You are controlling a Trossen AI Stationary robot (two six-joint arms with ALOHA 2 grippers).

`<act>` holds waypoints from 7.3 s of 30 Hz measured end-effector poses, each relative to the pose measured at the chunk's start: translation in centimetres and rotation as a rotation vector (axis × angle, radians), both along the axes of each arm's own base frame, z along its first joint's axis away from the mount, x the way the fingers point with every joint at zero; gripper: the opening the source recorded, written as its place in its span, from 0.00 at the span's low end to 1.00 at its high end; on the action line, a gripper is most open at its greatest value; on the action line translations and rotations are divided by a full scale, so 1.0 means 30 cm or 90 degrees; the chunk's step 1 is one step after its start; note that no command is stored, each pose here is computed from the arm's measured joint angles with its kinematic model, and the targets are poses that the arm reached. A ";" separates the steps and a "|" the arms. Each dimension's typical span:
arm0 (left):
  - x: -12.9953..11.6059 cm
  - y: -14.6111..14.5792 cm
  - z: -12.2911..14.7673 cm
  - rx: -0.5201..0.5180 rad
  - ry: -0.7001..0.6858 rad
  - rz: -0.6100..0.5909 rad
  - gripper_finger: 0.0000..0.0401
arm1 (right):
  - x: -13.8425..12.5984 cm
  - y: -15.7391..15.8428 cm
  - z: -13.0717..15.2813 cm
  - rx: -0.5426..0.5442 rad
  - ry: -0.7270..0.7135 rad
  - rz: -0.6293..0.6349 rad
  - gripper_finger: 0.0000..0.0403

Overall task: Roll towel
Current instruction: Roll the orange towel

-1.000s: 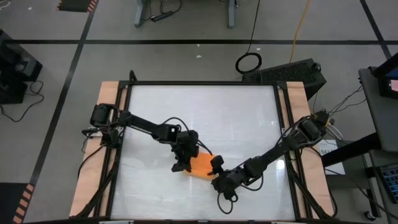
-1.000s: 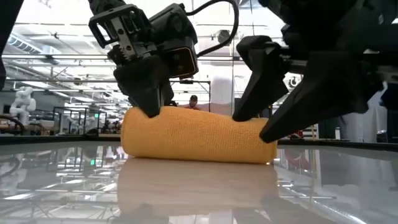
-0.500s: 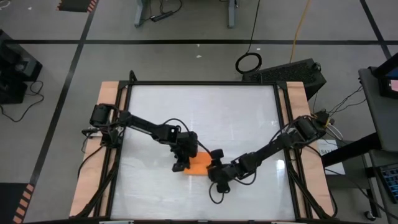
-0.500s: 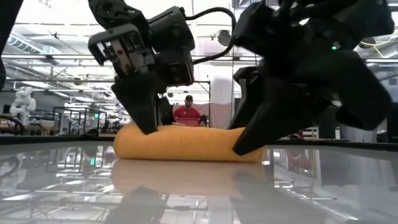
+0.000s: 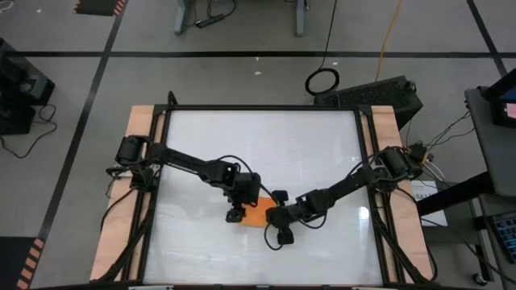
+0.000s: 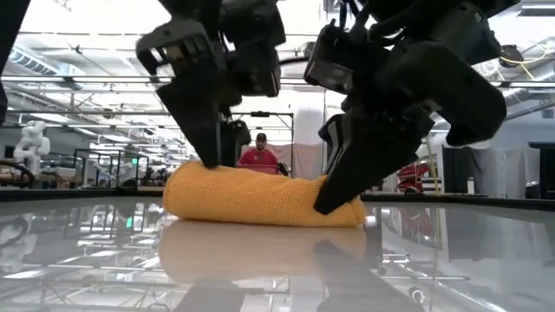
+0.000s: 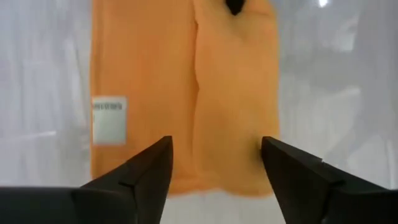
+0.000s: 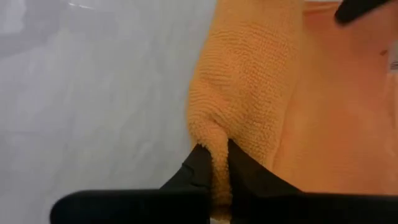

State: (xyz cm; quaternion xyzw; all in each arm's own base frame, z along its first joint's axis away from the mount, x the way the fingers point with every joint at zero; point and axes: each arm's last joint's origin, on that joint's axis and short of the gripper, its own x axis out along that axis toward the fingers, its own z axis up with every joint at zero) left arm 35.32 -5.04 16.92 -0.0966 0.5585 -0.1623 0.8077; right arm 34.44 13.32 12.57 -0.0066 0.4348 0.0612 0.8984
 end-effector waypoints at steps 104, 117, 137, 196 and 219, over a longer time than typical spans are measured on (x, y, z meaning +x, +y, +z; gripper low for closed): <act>0.031 -0.052 -0.183 -0.222 0.059 0.096 0.06 | -0.118 -0.030 0.192 -0.005 0.059 0.133 0.44; 0.036 -0.032 -0.184 -0.245 0.061 0.100 0.06 | -0.112 0.091 0.127 -0.176 -0.023 0.205 0.45; 0.036 -0.031 -0.178 -0.244 0.063 0.115 0.19 | -0.067 0.011 0.042 -0.102 0.030 0.120 0.46; 0.027 -0.262 -0.094 0.229 -0.066 -0.031 0.54 | -0.065 -0.139 -0.021 0.175 0.103 0.063 0.22; 0.080 -0.148 -0.107 0.107 -0.041 0.065 0.36 | -0.191 -0.179 0.199 0.096 0.101 0.006 0.49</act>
